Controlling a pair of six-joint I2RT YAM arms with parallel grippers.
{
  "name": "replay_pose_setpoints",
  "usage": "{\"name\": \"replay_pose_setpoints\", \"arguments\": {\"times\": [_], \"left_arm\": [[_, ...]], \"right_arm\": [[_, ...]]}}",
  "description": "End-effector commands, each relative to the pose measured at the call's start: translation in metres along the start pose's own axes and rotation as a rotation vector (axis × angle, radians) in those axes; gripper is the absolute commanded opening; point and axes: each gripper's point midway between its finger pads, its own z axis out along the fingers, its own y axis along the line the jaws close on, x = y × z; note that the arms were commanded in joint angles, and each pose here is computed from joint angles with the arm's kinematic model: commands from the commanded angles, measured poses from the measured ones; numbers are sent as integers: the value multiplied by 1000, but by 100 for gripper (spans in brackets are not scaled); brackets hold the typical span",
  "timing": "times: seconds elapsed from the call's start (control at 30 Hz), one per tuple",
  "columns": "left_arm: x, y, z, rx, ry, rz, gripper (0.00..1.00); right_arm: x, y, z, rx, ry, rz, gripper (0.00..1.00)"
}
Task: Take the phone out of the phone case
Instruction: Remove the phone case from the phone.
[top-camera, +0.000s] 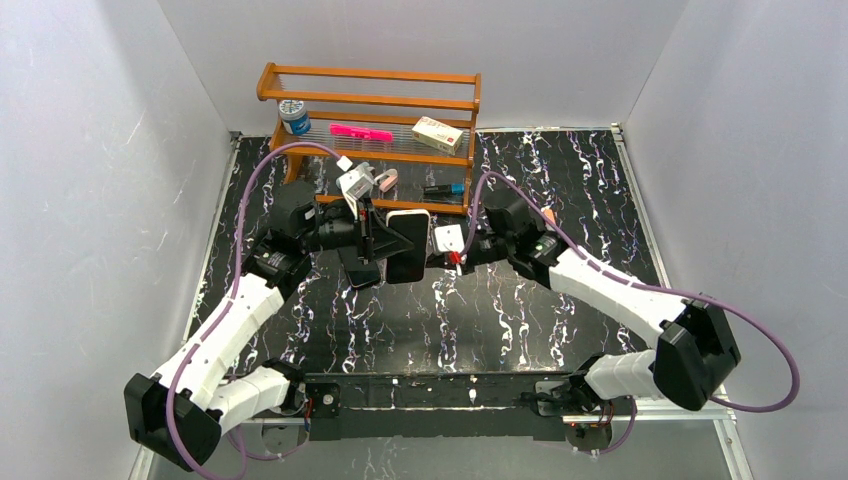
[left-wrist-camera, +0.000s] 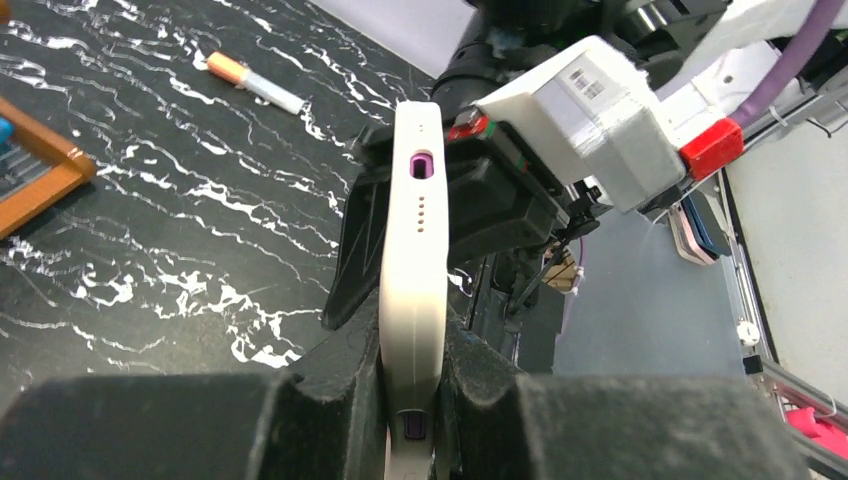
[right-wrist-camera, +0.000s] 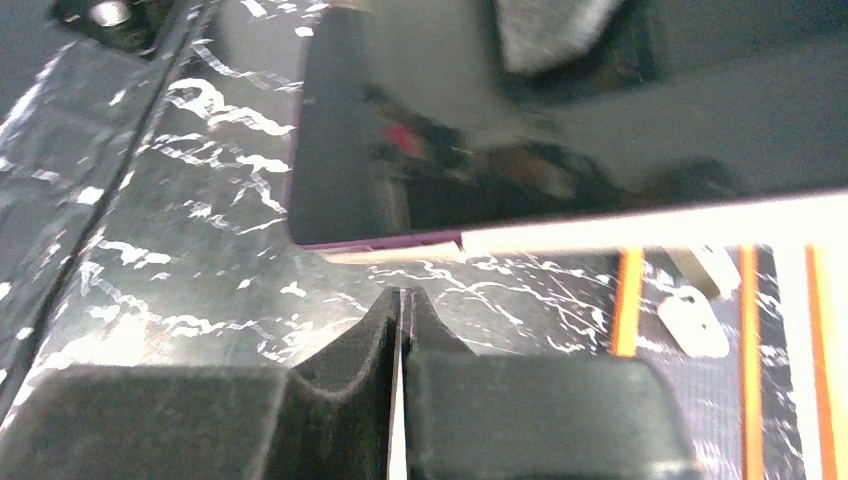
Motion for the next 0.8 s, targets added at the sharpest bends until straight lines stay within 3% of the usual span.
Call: {"name": "replay_pose_setpoints", "arguments": {"times": [0.0, 0.1, 0.2, 0.37, 0.77], "left_arm": [[-10, -5, -9, -34, -61, -25, 0], [-17, 5, -11, -93, -127, -57, 0], [-24, 25, -14, -203, -218, -106, 0], [-35, 50, -26, -355, -380, -192, 0], [-52, 60, -46, -407, -630, -356, 0]], "right_arm": [[-33, -44, -21, 297, -97, -93, 10], [-38, -44, -33, 405, -156, -32, 31], [-45, -39, -42, 460, -228, 57, 43], [-42, -24, -43, 466, -311, 290, 55], [-32, -19, -34, 485, -563, 814, 67]]}}
